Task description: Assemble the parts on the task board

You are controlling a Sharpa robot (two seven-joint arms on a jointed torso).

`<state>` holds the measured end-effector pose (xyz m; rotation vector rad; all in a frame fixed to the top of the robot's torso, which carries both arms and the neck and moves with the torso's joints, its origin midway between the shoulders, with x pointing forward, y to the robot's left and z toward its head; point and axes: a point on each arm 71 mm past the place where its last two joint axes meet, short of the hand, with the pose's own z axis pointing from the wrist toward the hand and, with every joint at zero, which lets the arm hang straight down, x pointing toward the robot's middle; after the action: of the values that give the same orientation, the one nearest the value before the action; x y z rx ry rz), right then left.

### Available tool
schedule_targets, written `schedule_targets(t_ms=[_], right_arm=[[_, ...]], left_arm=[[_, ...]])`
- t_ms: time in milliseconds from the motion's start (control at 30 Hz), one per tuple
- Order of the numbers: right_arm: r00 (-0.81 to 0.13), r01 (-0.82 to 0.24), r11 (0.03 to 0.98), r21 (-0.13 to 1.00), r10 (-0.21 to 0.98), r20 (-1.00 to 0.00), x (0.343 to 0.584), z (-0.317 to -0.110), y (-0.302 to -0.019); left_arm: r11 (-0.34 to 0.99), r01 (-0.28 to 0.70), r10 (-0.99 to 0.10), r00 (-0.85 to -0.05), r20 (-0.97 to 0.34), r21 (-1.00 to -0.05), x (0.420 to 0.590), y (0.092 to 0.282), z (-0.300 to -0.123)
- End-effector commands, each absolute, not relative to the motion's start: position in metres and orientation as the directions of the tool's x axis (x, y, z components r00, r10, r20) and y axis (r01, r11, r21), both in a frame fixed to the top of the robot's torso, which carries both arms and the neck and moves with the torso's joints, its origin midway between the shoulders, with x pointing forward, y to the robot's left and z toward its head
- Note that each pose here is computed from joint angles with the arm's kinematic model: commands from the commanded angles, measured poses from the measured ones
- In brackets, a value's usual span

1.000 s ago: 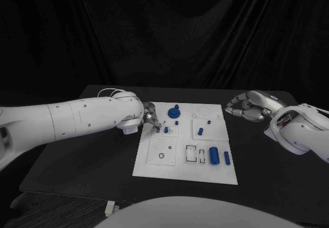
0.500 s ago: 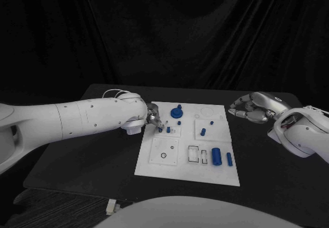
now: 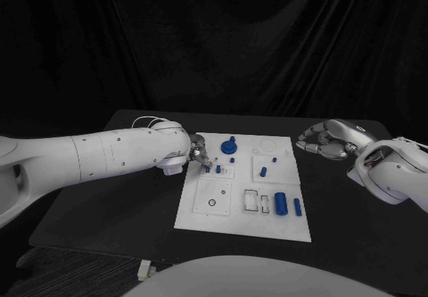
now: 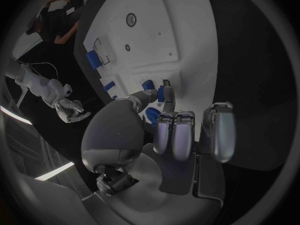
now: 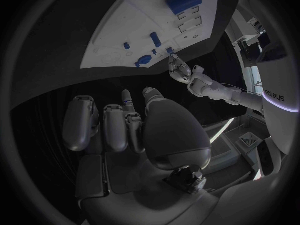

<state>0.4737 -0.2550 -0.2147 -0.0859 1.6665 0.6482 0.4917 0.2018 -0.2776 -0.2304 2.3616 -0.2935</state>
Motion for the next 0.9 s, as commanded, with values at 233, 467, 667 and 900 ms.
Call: schedule_targets(t_ms=[233, 467, 667, 900], right_arm=[[-0.194, -0.416, 0.833, 0.363, 0.309, -0.931, 0.4730, -0.2136, -0.2547], [-0.192, -0.417, 0.833, 0.363, 0.310, -0.931, 0.4729, -0.2135, -0.2549], [-0.194, -0.416, 0.834, 0.363, 0.309, -0.931, 0.4728, -0.2138, -0.2551], [-0.198, -0.414, 0.834, 0.363, 0.307, -0.931, 0.4729, -0.2142, -0.2551]], left_arm=[[0.964, -0.038, -0.212, -0.708, -0.674, -0.263, 0.4934, 0.1994, -0.2788], [0.963, -0.037, -0.215, -0.703, -0.678, -0.267, 0.4940, 0.1986, -0.2802], [0.963, -0.036, -0.213, -0.708, -0.674, -0.266, 0.4929, 0.1979, -0.2831], [0.964, -0.036, -0.208, -0.716, -0.667, -0.262, 0.4919, 0.1978, -0.2862]])
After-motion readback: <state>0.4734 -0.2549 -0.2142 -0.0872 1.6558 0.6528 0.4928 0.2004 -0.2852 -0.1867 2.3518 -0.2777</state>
